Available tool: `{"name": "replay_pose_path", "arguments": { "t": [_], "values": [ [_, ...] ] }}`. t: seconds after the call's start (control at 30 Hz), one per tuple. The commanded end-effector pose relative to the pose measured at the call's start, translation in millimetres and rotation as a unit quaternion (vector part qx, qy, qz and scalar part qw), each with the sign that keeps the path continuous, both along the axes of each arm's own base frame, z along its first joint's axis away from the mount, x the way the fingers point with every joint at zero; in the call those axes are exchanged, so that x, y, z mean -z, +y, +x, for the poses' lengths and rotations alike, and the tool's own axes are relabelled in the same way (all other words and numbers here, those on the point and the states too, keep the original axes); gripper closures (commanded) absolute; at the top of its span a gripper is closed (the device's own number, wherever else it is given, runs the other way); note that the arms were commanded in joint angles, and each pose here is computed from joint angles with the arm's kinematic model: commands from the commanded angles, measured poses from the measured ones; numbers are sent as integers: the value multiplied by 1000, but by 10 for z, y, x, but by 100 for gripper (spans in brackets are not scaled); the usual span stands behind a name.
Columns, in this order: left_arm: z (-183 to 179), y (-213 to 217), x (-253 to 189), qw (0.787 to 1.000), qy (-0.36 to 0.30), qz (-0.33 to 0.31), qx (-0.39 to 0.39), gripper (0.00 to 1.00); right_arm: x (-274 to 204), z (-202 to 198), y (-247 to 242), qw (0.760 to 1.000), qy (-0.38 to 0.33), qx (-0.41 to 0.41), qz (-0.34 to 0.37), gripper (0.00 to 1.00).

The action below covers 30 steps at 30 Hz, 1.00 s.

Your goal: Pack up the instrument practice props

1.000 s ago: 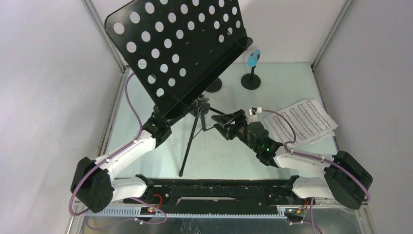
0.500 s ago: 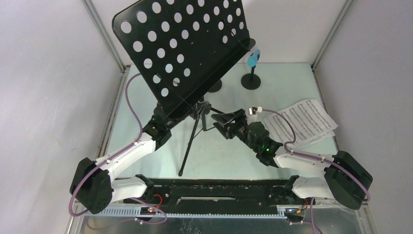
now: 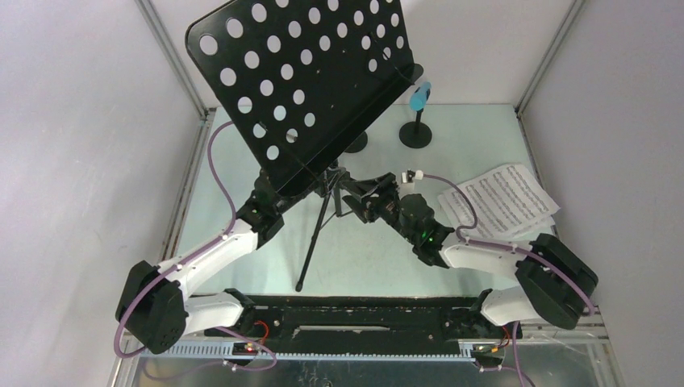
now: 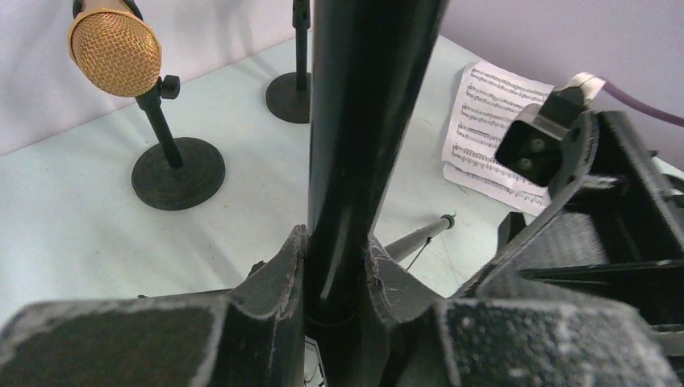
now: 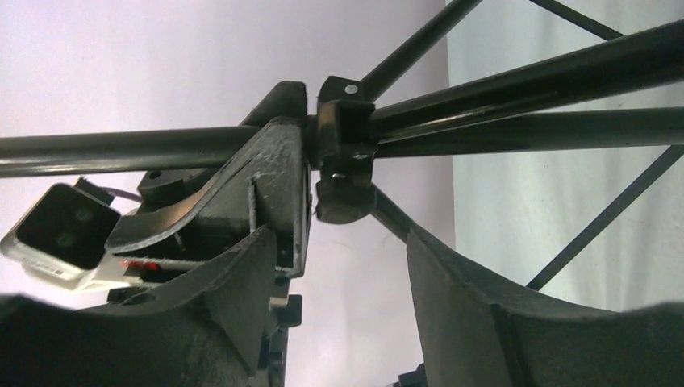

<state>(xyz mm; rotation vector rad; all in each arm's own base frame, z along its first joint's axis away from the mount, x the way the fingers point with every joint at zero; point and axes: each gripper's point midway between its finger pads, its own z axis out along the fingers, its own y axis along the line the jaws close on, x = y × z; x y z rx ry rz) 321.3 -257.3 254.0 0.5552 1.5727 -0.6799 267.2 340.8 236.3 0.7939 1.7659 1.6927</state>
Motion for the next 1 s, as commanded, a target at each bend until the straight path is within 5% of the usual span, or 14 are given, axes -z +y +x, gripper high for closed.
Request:
{"name": "replay_pose_path", "arguments": {
  "t": [0.0,0.33,0.53,0.97],
  "values": [
    [-52,73,276,999,51,6,-11,100,-196,111,118,999,-4,-2,49,34],
    [-75,80,312,999,51,10,-7,100,-92,166,128,1000,-6,10,29,53],
    [-79,69,302,999,50,9,-4,100,-162,190,12,999,-22,35,8,41],
    [-84,26,344,999,53,10,7,100,-118,238,12,999,-27,38,-8,48]
  ]
}}
